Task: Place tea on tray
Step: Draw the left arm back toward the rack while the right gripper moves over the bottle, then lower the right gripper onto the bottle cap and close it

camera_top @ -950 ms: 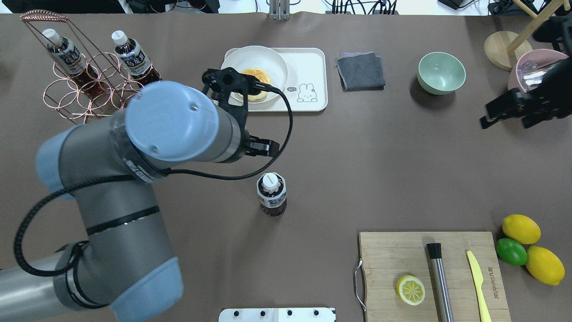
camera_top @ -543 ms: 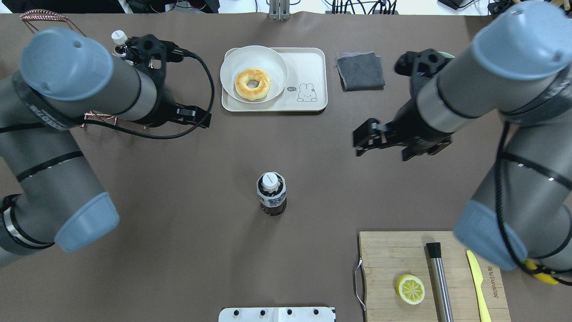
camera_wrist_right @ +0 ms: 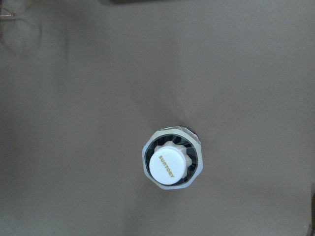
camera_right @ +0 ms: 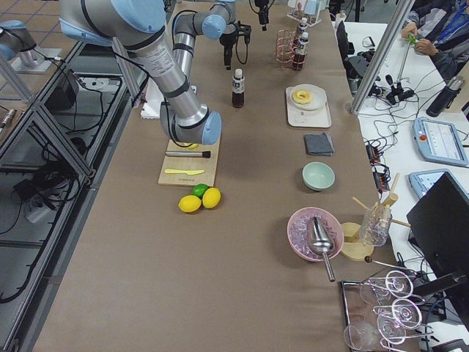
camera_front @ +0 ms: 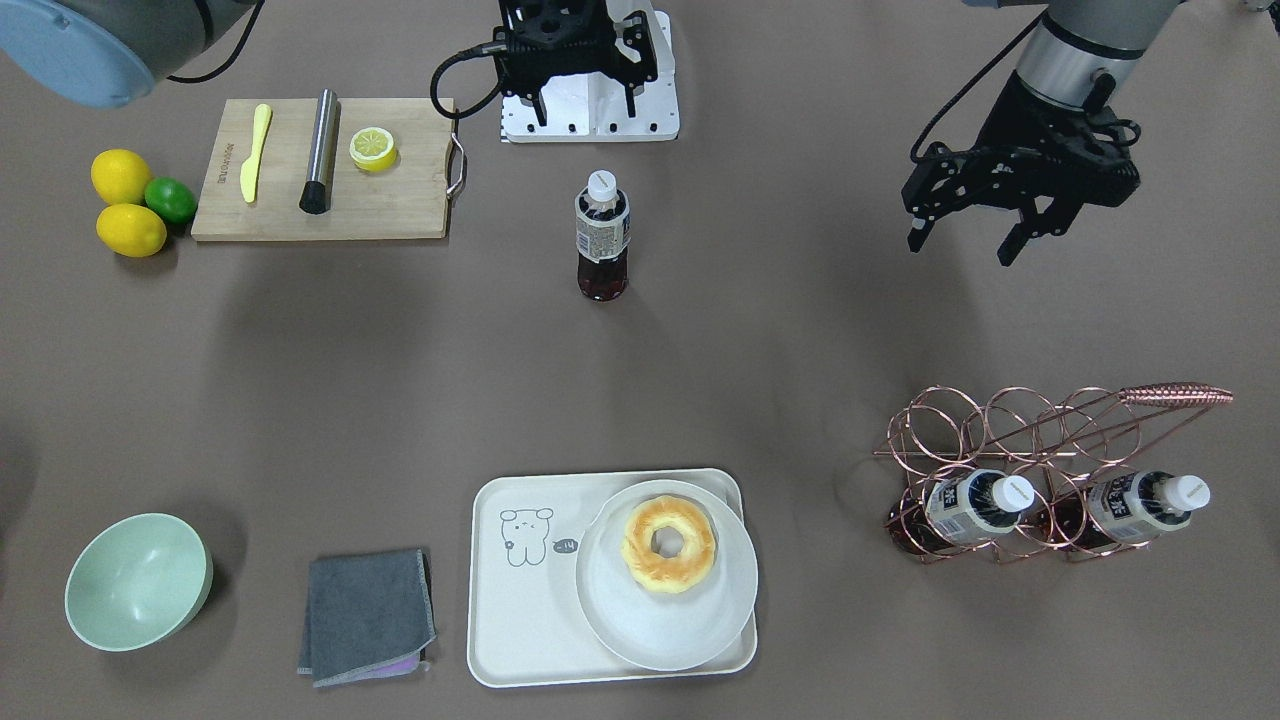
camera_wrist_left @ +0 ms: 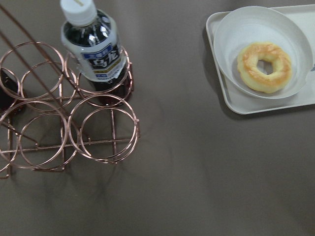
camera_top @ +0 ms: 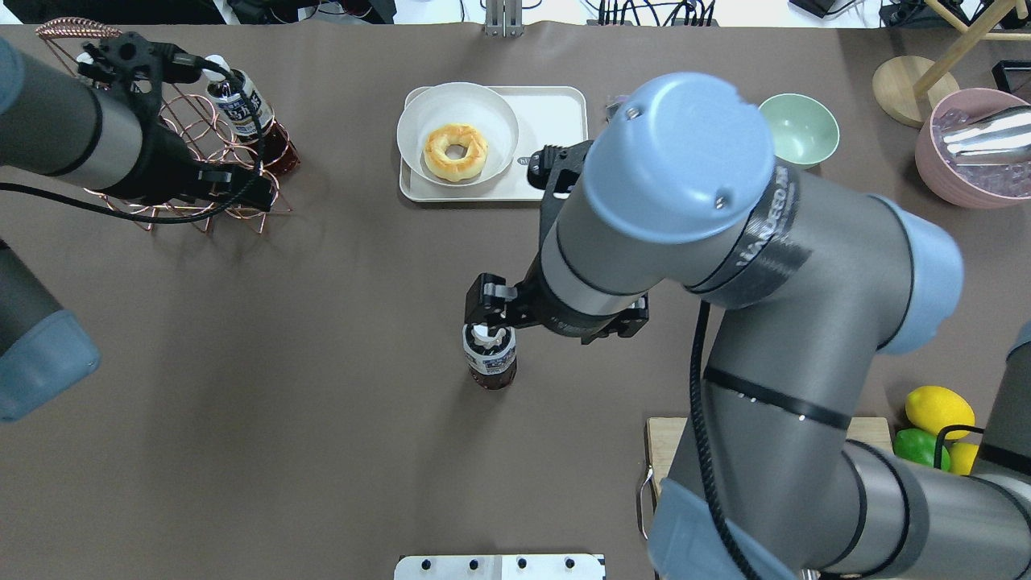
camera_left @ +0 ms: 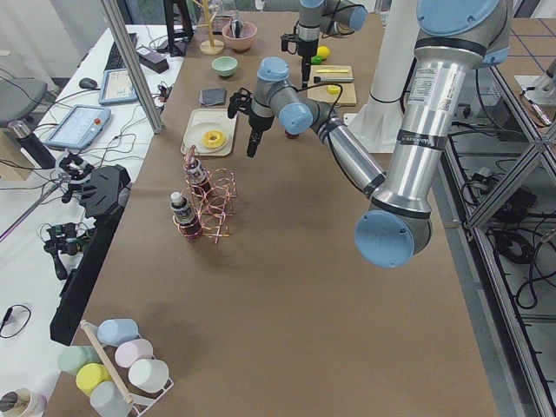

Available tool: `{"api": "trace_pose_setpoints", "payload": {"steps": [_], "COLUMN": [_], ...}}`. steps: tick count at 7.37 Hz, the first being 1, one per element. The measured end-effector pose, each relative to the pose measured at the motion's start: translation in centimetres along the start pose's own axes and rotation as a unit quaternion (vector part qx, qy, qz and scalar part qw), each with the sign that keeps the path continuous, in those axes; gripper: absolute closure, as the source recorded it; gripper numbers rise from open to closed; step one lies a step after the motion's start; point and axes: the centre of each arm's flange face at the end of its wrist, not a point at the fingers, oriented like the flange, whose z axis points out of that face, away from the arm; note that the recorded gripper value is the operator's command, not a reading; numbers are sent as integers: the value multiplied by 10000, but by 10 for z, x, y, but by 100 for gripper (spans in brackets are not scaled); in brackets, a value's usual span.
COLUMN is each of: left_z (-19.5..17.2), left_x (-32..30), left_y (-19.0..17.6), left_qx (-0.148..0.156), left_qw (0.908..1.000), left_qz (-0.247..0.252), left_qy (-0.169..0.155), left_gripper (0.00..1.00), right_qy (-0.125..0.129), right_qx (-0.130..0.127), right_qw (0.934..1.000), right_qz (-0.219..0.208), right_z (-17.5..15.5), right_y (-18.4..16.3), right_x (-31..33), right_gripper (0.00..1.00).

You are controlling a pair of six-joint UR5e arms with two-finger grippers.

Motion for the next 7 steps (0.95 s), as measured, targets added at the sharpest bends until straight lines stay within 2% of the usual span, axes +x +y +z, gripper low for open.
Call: {"api": "trace_pose_setpoints", "payload": {"steps": [4,7], "left_z": [-18,-20], "left_x": [-19,-23], "left_y": [8,12], "left_qx": [34,23], "left_qw": [10000,9999], "left_qz": [-57,-118], "left_qy": [1,-14], "left_gripper": [3,3], "right_qy": [420,518], "right_qx": [84,174], "right_qw": [9991,9981], "right_qz": [-71,-284], "right_z": [39,55], "right_y": [-5,-15], "right_x": [-9,-14], "right_gripper": [9,14]}}
